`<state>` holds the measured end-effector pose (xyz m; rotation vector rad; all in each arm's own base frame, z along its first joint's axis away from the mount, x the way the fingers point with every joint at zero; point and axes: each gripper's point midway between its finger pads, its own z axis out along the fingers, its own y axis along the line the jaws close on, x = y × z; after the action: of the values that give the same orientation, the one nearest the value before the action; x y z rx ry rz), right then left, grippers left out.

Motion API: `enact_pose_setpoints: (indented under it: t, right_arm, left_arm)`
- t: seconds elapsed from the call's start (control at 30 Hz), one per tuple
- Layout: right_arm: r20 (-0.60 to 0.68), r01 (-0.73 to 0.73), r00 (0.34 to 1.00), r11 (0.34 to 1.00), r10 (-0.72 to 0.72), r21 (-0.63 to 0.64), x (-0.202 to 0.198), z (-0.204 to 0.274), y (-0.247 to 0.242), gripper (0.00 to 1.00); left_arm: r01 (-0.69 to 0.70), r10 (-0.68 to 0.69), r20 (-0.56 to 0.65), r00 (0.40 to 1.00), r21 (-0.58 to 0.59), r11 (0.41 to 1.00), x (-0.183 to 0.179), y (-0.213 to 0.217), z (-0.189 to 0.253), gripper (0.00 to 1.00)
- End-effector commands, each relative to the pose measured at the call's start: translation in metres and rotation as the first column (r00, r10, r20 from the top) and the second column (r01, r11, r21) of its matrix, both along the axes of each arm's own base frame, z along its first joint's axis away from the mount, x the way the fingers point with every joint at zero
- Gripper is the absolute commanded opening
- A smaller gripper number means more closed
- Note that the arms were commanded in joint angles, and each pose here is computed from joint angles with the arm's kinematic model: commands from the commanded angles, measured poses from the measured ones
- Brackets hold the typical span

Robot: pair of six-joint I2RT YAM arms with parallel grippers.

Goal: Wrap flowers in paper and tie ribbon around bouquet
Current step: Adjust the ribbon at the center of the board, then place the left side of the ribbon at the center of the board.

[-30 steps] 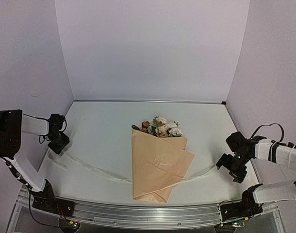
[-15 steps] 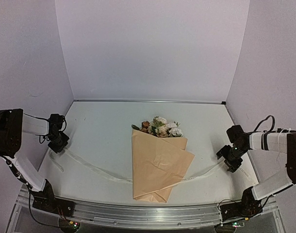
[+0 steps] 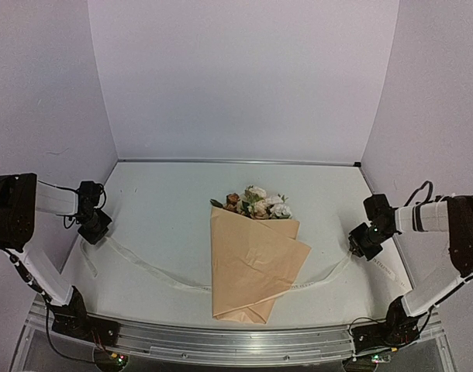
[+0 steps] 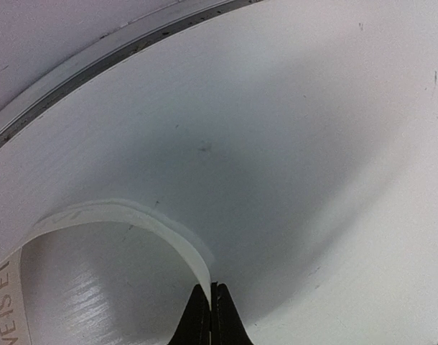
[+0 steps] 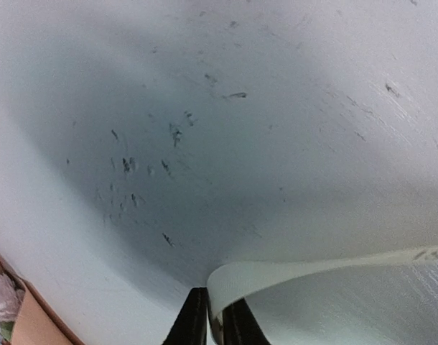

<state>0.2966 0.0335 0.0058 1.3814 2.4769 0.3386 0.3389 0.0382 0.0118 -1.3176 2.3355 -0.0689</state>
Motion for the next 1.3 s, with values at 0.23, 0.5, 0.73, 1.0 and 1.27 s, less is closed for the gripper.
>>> enact_pose_setpoints:
  t: [0.23, 0.5, 0.73, 1.0, 1.27]
  right_arm:
    - [-0.057, 0.041, 0.997, 0.999, -0.043, -0.033, -0.006, 0.005, -0.028, 0.0]
    - [-0.018, 0.117, 0.993, 0.992, -0.118, -0.038, 0.021, 0.027, -0.057, 0.0]
    - [0.004, 0.157, 0.988, 0.987, -0.157, -0.044, 0.037, 0.041, -0.073, 0.0]
    - [0.017, 0.197, 0.98, 0.979, -0.196, -0.058, 0.034, 0.056, -0.094, 0.0]
    - [0.037, 0.16, 0.987, 0.983, -0.158, -0.085, 0.018, 0.075, -0.093, 0.0]
  left_arm:
    - [0.111, -0.104, 0.147, 0.984, -0.04, 0.993, 0.042, -0.015, 0.036, 0.0]
    - [0.222, -0.171, 0.293, 0.941, -0.153, 0.963, 0.078, -0.044, 0.045, 0.0]
    - [0.286, -0.194, 0.384, 0.903, -0.199, 0.937, 0.097, -0.061, 0.057, 0.0]
    - [0.298, -0.182, 0.461, 0.869, -0.193, 0.935, 0.094, -0.068, 0.07, 0.0]
    - [0.411, -0.252, 0.599, 0.76, -0.144, 0.9, 0.119, -0.088, 0.116, 0.0]
